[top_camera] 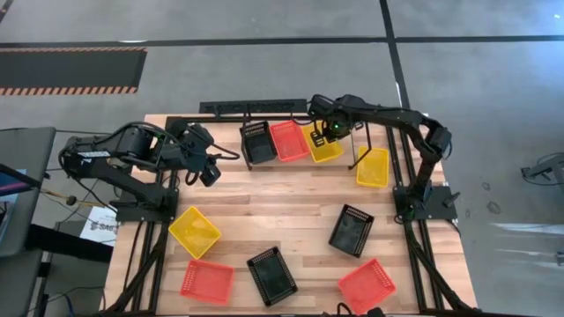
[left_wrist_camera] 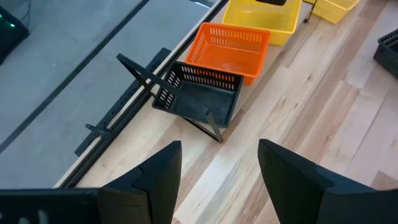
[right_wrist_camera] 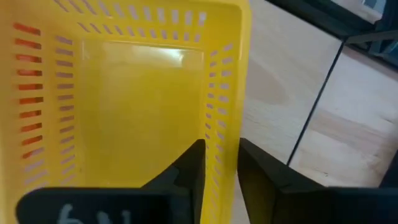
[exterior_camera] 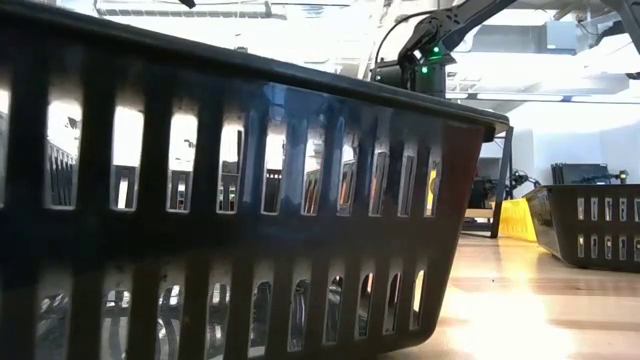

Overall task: Stack baskets on shelf by color
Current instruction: Adjust the yellow bin on the shelf, then stack the bottom yellow bin on top of the other yellow bin on the shelf

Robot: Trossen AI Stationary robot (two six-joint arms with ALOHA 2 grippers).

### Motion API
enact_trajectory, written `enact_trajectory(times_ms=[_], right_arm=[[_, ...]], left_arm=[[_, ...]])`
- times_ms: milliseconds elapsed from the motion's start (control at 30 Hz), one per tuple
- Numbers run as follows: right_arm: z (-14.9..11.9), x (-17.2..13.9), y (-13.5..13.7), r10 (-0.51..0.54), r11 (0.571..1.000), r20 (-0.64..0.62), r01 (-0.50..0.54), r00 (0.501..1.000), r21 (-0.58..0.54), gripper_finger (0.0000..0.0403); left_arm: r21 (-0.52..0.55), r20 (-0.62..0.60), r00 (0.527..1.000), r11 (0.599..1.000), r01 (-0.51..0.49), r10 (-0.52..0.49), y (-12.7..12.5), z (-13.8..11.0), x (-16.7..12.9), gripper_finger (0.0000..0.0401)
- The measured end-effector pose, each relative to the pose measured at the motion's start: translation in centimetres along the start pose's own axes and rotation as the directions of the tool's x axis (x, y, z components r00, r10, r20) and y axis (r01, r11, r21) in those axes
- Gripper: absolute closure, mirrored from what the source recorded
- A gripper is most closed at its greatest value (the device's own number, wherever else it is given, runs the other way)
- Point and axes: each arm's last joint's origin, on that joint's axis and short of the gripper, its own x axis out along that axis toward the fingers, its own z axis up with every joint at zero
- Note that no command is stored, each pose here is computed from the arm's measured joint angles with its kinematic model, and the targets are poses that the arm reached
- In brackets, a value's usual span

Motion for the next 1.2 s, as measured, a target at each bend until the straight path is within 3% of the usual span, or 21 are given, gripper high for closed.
enact_trajectory(times_ms=[300,700,933,1200], right_arm=[[0.3,-1.8,-0.2,-0.019,1.0,0.035,0.02,0.999,-0.021,0.0266],[2.0,-10.3,1.1,0.111,0.984,0.206,-0.077,0.972,-0.163,0.0267],[-0.6,-16.8,0.3,0.092,0.968,0.141,-0.055,0.986,-0.245,0.0266],[-5.4,-22.5,0.0,0.284,0.934,0.208,-0.221,0.936,-0.279,0.0272]], left_arm=[[0.0,0.0,1.0,1.0,-0.001,0.001,0.0,0.0,0.0,0.02],[0.015,0.0,1.0,1.0,-0.002,0.002,0.0,0.0,0.0,0.02],[0.008,0.006,1.0,1.0,-0.01,0.01,0.0,0.0,0.0,0.02],[0.018,0.021,0.999,0.999,-0.035,0.035,0.1,0.1,0.0,0.02]])
